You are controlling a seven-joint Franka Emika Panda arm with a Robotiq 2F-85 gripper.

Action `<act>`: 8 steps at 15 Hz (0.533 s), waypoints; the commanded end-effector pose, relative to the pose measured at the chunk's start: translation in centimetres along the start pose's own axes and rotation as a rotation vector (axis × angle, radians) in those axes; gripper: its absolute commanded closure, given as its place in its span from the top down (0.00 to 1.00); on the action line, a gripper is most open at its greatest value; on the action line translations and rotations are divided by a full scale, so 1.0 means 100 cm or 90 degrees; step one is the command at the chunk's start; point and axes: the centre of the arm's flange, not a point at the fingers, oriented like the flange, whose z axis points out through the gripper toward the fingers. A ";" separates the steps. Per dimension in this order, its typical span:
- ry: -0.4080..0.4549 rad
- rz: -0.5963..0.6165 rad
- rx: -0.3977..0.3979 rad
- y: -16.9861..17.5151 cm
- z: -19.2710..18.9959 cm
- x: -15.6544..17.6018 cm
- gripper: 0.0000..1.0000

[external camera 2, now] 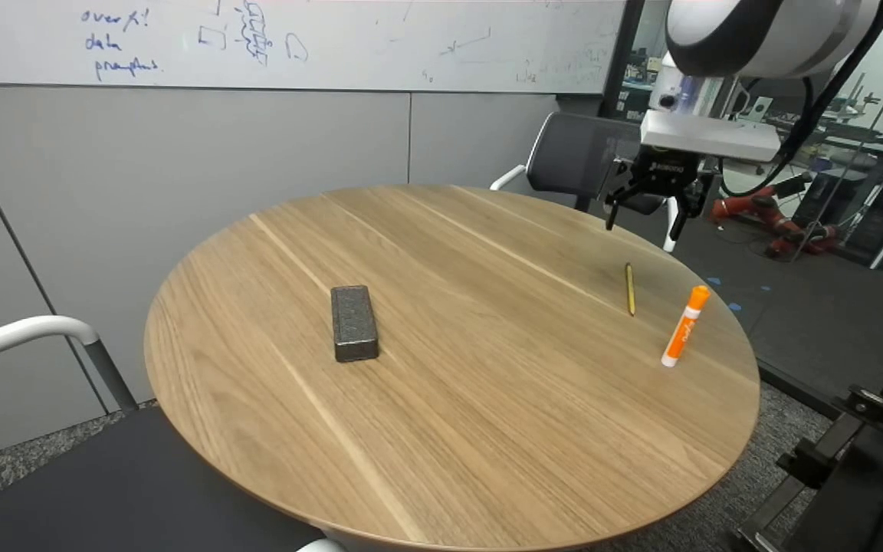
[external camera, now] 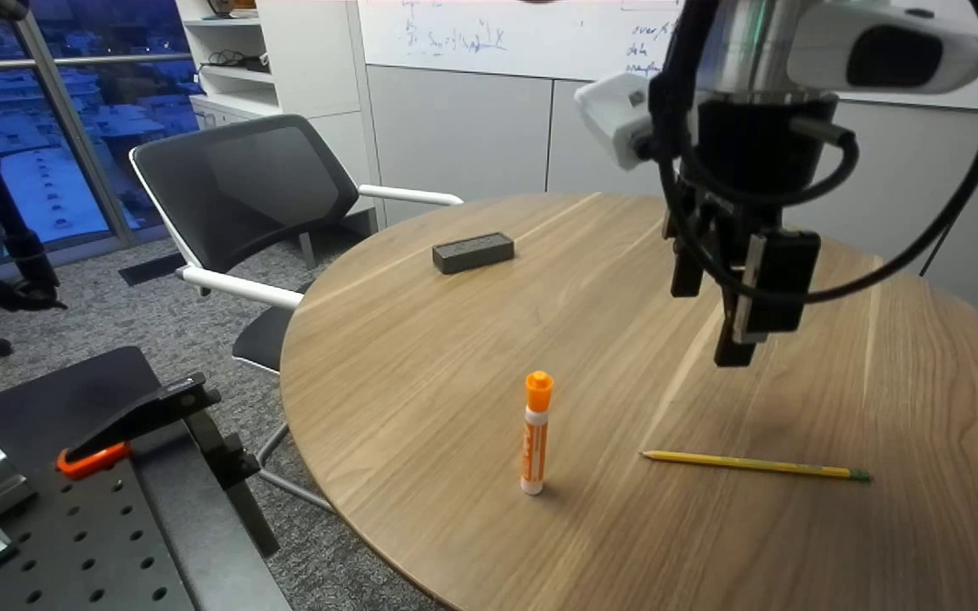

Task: Move the pencil to the left

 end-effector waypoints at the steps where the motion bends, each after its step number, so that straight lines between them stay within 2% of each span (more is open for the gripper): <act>1: -0.010 0.020 -0.030 -0.003 0.035 0.032 1.00; 8: -0.027 0.031 -0.068 0.006 0.088 0.051 1.00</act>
